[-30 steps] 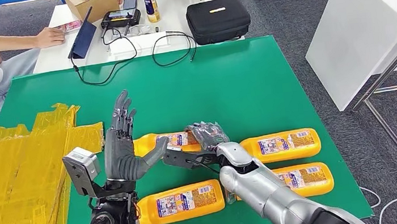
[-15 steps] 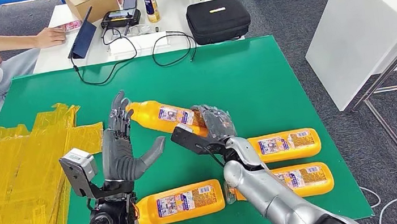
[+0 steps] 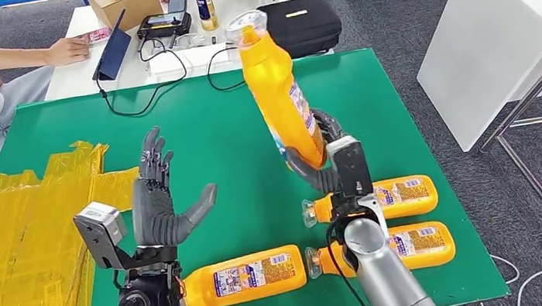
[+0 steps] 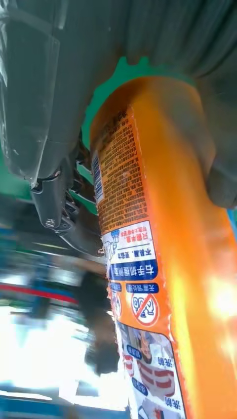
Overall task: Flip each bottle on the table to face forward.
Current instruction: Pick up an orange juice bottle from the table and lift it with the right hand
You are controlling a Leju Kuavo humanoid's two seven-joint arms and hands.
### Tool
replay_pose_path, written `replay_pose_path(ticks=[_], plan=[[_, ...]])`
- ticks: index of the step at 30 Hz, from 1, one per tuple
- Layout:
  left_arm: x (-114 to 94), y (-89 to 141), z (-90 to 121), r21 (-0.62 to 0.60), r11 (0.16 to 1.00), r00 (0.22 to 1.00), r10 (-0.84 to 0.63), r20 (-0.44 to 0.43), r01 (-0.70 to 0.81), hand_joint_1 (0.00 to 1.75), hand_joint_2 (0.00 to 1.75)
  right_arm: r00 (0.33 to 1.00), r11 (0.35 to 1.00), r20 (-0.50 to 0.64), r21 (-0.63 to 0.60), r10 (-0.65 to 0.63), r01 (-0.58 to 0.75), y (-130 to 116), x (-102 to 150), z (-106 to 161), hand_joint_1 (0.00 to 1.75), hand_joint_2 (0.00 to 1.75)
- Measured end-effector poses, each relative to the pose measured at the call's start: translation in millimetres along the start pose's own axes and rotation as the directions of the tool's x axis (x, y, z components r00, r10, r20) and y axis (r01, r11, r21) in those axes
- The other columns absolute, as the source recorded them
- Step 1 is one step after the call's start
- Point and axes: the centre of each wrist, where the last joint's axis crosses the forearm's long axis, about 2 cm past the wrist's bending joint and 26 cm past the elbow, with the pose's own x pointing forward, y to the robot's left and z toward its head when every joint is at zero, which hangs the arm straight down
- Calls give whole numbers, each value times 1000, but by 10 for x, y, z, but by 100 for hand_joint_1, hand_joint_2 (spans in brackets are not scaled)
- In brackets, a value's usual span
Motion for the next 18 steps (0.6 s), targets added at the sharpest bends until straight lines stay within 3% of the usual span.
replay_pose_path(ticks=[3, 6, 12, 18], plan=[[17, 29, -56, -5, 1000, 1000, -7, 16, 7, 0, 175, 972, 957, 7, 178, -235, 230, 38, 34, 133, 175, 175], [27, 46, -92, -11, 1000, 1000, -9, 25, 10, 0, 175, 940, 902, -9, 279, -340, 329, 85, 38, 238, 175, 175], [43, 51, -139, -19, 1000, 999, -1, 38, 2, 0, 175, 924, 826, -72, 425, -376, 370, 193, 19, 331, 175, 175], [39, 71, -143, -9, 1000, 999, 14, 35, -14, 0, 175, 934, 813, -110, 465, -339, 350, 294, -36, 392, 175, 175]])
